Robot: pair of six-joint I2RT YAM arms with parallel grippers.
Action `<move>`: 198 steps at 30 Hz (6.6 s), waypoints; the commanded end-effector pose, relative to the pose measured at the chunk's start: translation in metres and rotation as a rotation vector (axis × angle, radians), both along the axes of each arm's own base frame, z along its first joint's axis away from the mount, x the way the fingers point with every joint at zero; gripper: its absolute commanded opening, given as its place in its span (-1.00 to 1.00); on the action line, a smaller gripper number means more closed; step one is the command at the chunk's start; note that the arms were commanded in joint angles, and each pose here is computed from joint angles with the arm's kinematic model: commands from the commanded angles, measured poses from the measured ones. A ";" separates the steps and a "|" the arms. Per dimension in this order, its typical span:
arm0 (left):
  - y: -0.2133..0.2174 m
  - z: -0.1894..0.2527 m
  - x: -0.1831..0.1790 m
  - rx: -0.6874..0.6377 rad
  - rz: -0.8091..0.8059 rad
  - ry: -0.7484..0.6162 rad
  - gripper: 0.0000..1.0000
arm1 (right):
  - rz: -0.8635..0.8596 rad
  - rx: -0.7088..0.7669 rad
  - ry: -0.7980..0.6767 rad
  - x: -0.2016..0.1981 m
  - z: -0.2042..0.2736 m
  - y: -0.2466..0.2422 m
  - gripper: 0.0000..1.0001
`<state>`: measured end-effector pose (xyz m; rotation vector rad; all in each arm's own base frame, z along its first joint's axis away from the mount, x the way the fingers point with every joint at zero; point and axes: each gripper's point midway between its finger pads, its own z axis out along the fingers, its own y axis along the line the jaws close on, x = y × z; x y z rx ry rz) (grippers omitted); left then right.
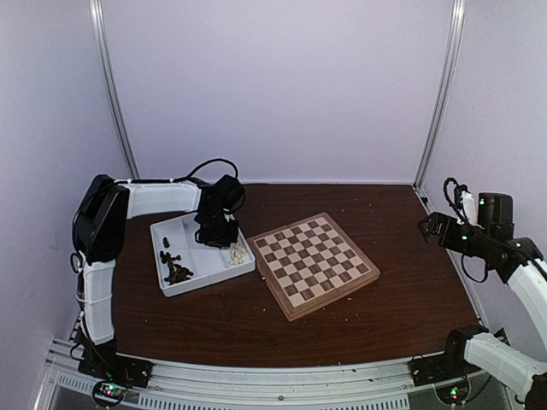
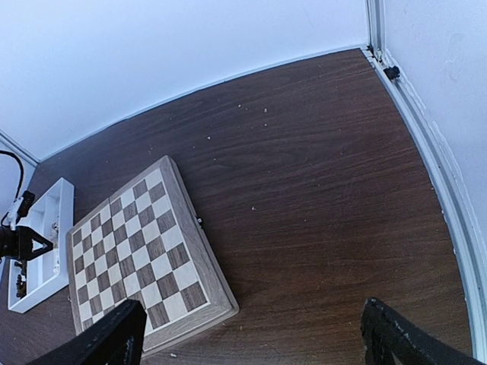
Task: Set up the chess pieces on the board
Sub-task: Pick up the chess piece from the storage box, then place the chess piece on the chessboard.
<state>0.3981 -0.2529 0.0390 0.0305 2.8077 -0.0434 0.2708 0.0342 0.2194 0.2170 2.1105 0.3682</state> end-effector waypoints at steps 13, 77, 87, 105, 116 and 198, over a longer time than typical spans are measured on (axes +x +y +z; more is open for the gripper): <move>-0.019 0.094 -0.088 -0.326 -0.357 0.000 -0.86 | 0.155 0.147 -0.032 0.006 0.016 0.034 1.00; -0.141 0.093 -0.163 -0.460 -0.562 0.492 -0.83 | 1.309 -0.643 -0.635 -0.028 -0.074 0.354 0.37; -0.142 0.091 -0.166 -0.465 -0.565 0.505 -0.83 | 1.336 -0.668 -0.660 -0.028 -0.085 0.374 0.01; -0.143 0.089 -0.170 -0.462 -0.575 0.511 -0.76 | 1.284 -0.658 -0.627 -0.021 -0.099 0.377 -0.59; -0.156 0.119 -0.156 -0.581 -0.600 0.327 -0.15 | 1.219 -0.582 -0.626 -0.025 -0.099 0.366 -0.78; -0.152 0.226 -0.203 -0.826 -1.094 -0.879 -0.88 | 1.186 0.077 -0.562 -0.060 0.022 0.374 -0.74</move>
